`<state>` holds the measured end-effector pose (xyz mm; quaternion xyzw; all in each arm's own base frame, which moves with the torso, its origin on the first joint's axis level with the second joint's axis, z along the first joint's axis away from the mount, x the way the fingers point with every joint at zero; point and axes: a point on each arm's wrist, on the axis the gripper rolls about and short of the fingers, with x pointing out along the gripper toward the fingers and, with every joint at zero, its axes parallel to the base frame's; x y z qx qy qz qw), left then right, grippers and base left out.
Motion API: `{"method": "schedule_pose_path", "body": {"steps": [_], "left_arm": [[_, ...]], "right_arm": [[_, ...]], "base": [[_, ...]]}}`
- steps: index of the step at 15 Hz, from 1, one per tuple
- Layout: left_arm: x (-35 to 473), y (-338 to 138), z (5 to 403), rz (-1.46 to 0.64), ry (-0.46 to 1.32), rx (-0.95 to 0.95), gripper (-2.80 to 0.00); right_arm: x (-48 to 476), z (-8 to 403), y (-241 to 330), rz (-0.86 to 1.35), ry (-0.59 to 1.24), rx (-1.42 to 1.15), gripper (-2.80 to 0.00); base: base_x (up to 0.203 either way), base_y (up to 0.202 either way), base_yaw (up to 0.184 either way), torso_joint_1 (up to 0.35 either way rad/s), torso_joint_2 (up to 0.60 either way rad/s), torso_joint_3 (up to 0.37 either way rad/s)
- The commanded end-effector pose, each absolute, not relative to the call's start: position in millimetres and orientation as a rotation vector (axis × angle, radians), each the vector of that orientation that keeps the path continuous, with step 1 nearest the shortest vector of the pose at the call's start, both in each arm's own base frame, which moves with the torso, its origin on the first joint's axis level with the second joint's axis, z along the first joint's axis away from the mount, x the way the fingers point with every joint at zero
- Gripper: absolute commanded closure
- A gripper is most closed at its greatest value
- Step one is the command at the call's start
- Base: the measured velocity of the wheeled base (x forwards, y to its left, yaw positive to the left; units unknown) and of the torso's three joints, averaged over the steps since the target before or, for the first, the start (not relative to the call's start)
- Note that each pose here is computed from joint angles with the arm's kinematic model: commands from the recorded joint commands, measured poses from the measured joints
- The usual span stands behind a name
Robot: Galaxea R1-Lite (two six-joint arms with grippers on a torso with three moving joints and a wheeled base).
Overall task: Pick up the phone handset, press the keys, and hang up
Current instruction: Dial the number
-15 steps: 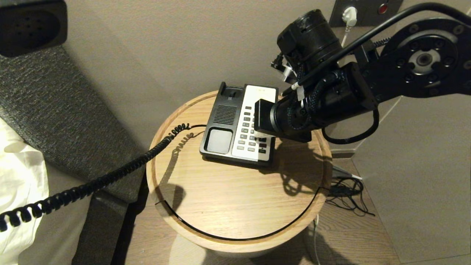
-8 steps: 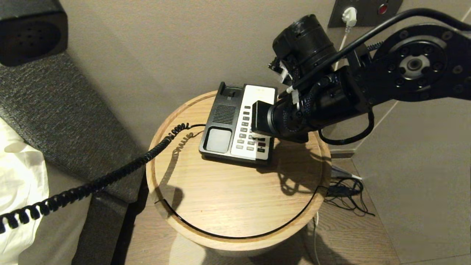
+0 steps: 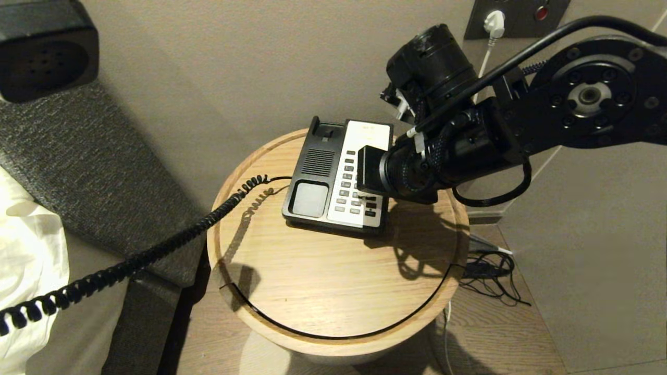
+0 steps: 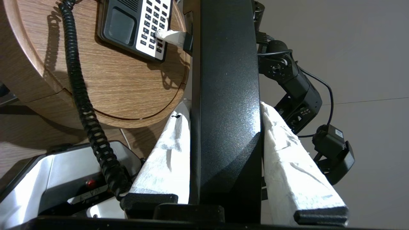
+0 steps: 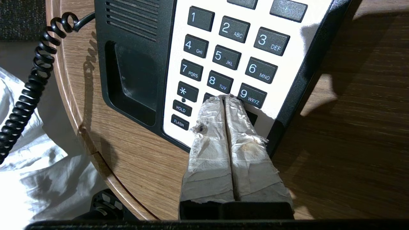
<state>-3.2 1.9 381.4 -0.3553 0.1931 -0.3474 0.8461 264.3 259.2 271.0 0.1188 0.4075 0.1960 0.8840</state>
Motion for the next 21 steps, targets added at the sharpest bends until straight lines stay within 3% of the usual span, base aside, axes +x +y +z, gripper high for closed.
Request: {"method": "schedule_pose_path", "body": {"steps": [1,21], "left_arm": [[-3,2,379,-0.727,0.417,-0.751,0.00],[-4,3,378,-0.729,0.418,-0.749,0.00]], "right_arm": [[261,277,259,0.418,0.834,0.256,0.00],[263,283,246,0.399,0.819,0.254,0.00]], "base": [[0.000,0.000,0.000,0.000,0.00,0.000],[0.000,0.000,0.000,0.000,0.00,0.000]]}}
